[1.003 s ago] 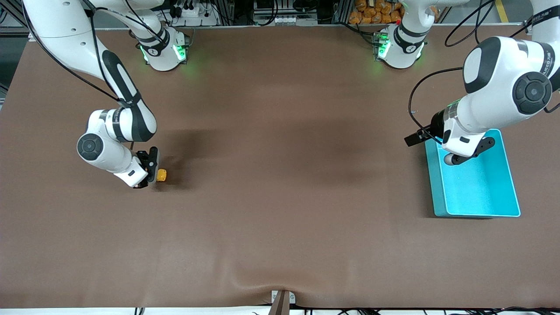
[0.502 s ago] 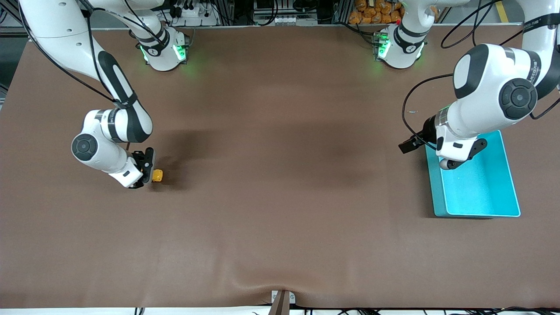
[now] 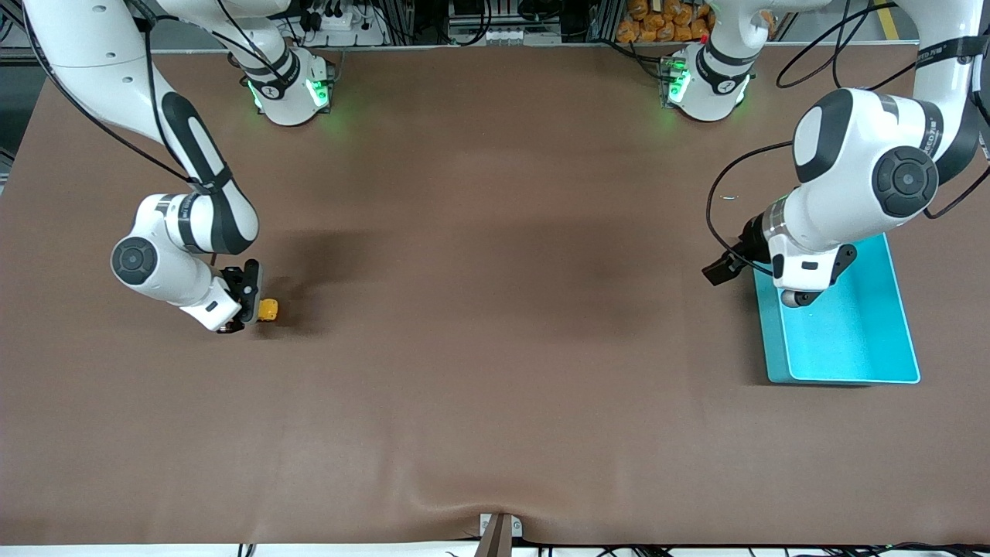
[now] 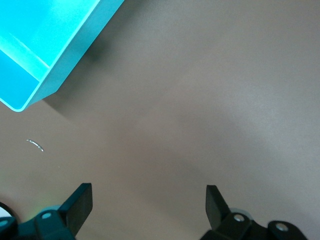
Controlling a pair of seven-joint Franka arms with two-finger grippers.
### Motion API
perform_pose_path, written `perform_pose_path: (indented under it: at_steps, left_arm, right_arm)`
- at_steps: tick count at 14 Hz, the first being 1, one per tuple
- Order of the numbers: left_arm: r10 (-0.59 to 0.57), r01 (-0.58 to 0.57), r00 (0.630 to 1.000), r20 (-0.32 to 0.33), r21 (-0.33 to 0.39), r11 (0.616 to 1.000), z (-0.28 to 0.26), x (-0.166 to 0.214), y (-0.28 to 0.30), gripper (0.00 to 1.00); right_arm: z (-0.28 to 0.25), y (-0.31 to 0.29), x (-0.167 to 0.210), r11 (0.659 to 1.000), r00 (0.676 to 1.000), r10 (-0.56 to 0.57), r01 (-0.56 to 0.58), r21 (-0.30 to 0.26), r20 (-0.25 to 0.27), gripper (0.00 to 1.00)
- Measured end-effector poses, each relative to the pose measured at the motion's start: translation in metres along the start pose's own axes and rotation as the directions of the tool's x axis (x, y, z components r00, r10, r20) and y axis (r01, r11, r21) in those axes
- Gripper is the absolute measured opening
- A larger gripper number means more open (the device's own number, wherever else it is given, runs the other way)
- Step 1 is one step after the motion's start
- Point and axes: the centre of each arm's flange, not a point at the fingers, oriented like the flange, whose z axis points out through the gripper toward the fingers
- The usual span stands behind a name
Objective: Wind and store yellow beetle car
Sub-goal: 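Press the car down and drag it backward with the right gripper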
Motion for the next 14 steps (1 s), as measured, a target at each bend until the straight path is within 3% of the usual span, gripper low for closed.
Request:
perform_pose_path:
  at_steps: [14]
  left_arm:
    - [-0.103,0.103,0.995,-0.015,-0.021,0.994,0.007,-0.001,0.006,1.00]
  right_arm:
    - [0.002,-0.006,-0.088,1.000,1.000,-0.004,0.004,-0.006,-0.009,0.45]
